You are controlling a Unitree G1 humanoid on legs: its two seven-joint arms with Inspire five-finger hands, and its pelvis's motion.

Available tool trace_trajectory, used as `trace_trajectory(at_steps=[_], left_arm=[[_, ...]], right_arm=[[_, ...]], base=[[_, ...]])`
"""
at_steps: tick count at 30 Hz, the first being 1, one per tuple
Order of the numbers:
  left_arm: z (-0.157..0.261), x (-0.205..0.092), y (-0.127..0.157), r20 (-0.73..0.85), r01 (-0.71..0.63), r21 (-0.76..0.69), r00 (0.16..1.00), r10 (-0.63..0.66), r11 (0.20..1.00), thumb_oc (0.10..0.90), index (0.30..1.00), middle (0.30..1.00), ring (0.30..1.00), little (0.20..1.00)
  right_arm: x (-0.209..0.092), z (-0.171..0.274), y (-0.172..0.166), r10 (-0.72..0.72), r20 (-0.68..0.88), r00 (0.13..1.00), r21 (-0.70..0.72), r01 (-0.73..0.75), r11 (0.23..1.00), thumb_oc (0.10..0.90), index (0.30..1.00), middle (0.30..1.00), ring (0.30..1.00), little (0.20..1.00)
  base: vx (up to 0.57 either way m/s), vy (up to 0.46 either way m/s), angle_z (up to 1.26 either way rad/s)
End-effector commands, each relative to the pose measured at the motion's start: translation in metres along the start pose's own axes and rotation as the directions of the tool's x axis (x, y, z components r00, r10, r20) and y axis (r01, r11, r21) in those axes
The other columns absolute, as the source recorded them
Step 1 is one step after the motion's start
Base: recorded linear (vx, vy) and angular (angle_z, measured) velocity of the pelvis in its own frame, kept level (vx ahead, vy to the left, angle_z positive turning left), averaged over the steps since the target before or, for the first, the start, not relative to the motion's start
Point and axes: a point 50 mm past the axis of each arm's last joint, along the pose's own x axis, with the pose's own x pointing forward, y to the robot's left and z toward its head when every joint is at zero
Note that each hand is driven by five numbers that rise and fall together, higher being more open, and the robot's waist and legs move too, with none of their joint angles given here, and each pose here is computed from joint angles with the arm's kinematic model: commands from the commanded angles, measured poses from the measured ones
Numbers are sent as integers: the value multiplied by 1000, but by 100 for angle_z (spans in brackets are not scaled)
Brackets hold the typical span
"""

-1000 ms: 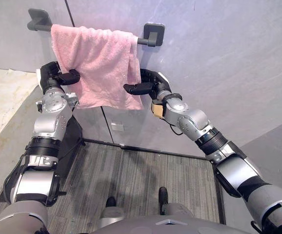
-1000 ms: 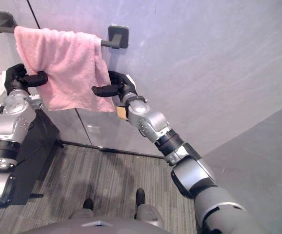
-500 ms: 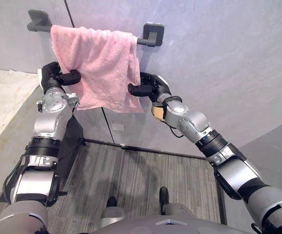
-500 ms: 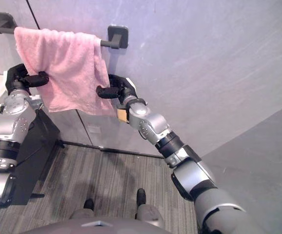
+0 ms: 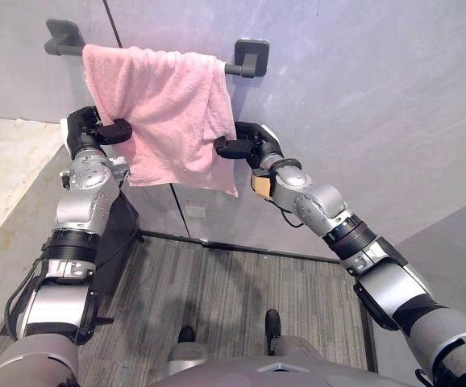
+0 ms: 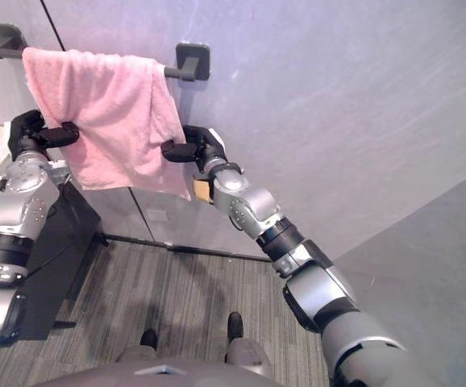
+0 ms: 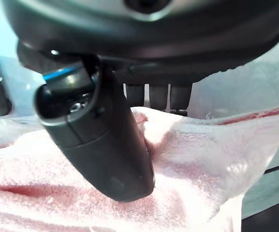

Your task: Organize the bathroom.

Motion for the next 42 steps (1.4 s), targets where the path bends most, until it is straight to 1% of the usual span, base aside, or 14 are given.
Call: trace_trajectory(at_steps=[1, 3, 4, 5, 6, 12, 13, 22, 26, 31, 33, 37, 38, 42], left_arm=[[15, 5, 32, 126, -148, 32, 982, 143, 988, 400, 300, 300, 300, 300], [13, 5, 34, 124, -154, 31, 981, 150, 988, 400, 300, 300, 300, 300], [13, 5, 35, 123, -147, 29, 982, 142, 989, 400, 300, 300, 300, 300], [13, 5, 35, 122, -138, 38, 984, 132, 990, 558, 538, 538, 538, 538], [14, 5, 34, 120, -113, 47, 987, 107, 992, 800, 900, 900, 900, 900], [18, 3, 24, 128, 12, 98, 992, -25, 995, 800, 900, 900, 900, 900], [20, 1, 17, 131, 64, 114, 988, -79, 991, 800, 900, 900, 900, 900], [16, -3, 8, 92, 163, 73, 981, -169, 984, 800, 900, 900, 900, 900], [-15, -11, 2, -34, 268, 111, 963, -266, 957, 800, 900, 900, 900, 900], [-89, -47, 0, -277, 402, 123, 892, -358, 907, 800, 900, 900, 900, 900], [-132, -74, 11, -397, 411, 94, 851, -344, 907, 800, 900, 900, 900, 900], [-177, -105, 28, -550, 393, 66, 781, -295, 917, 800, 900, 900, 900, 900], [-201, -124, 43, -603, 364, 96, 762, -237, 926, 800, 900, 900, 900, 900], [-231, -147, 57, -698, 334, 109, 697, -167, 936, 800, 900, 900, 900, 900]], right_arm=[[4, 39, -1, -41, 174, 984, 64, 30, 998, 400, 300, 300, 300, 300], [4, 38, -1, -47, 169, 984, 66, 36, 997, 400, 300, 300, 300, 300], [4, 39, -2, -50, 170, 984, 66, 39, 997, 449, 373, 373, 373, 373], [4, 39, -3, -55, 173, 983, 59, 45, 997, 800, 900, 900, 900, 900], [4, 40, -5, -54, 174, 983, 44, 47, 998, 800, 900, 900, 900, 900], [3, 44, -2, -11, 196, 981, 21, 7, 1000, 800, 900, 900, 900, 900], [2, 47, -1, 2, 206, 979, 17, -6, 1000, 800, 900, 900, 900, 900], [1, 41, -4, -12, 189, 982, 8, 11, 1000, 800, 900, 900, 900, 900], [3, 29, -16, -71, 133, 989, -68, 80, 994, 800, 900, 900, 900, 900], [-5, -16, -51, -171, -32, 985, -206, 161, 965, 800, 900, 900, 900, 900], [-22, -58, -73, -202, -160, 966, -273, 153, 950, 800, 900, 900, 900, 900], [-50, -109, -94, -240, -332, 912, -347, 118, 930, 800, 900, 900, 900, 900], [-74, -142, -104, -254, -416, 873, -350, 104, 931, 800, 900, 900, 900, 900], [-106, -184, -112, -287, -525, 802, -388, 76, 919, 800, 900, 900, 900, 900]], base=[[0, 0, 0], [0, 0, 0], [0, 0, 0], [0, 0, 0], [0, 0, 0], [0, 0, 0], [0, 0, 0], [-4, -1, 0], [-25, 8, 0], [-29, 16, -1], [-24, 32, -4], [0, 28, -8], [-13, 31, -1], [-26, 20, -11]])
